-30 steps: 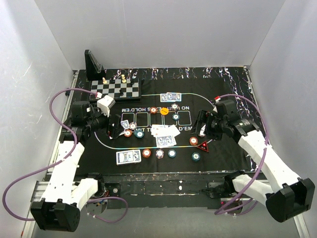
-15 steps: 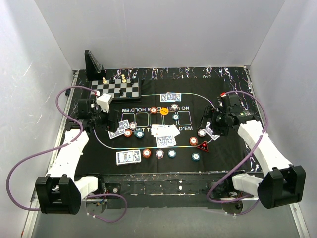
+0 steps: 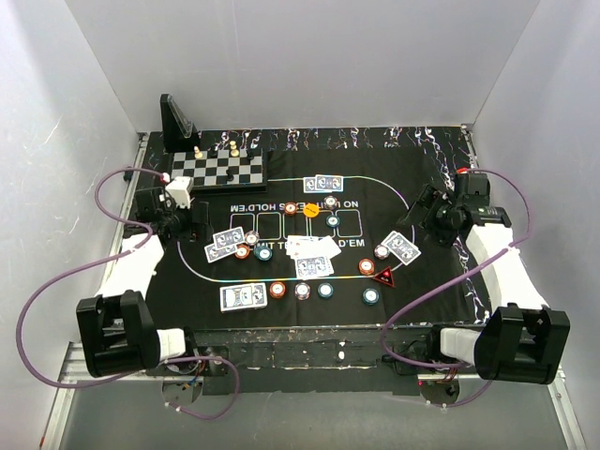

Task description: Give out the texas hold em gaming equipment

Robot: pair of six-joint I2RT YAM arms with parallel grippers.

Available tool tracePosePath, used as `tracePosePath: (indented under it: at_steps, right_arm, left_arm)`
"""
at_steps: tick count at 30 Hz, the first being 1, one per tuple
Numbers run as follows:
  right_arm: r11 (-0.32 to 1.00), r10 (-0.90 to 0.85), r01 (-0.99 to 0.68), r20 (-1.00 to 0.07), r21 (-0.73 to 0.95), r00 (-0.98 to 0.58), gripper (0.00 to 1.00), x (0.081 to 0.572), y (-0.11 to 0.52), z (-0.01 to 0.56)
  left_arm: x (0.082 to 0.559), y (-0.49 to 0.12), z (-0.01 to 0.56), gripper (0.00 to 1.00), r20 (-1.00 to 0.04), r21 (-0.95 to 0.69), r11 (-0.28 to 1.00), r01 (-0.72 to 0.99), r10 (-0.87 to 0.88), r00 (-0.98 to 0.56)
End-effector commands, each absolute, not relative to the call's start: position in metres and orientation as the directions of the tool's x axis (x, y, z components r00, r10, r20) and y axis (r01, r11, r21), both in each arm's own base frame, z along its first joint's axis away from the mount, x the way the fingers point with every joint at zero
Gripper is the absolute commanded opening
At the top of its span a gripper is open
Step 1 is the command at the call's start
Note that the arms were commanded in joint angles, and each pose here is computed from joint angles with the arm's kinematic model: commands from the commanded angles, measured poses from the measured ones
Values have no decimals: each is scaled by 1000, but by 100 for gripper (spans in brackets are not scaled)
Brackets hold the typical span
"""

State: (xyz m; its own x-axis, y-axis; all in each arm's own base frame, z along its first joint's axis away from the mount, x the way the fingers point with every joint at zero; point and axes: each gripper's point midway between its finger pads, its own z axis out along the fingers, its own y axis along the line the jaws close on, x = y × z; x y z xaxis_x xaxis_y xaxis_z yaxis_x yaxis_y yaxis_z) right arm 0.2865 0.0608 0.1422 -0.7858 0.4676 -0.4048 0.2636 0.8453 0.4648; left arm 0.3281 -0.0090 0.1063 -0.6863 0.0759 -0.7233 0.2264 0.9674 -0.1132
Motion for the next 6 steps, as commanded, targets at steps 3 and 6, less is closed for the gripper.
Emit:
tracePosePath:
  at_steps: [3,6]
  right_arm:
    - [841,509,287,-489,459,-708,96,303,43,149]
    - [850,512,311,-527,425,-678,96,304,30,149]
  left_arm:
    - [342,-8,100,98,-766,-145,959,243,47,-642]
    - [347,-4,98,98,-783,-166,961,220,7,-622]
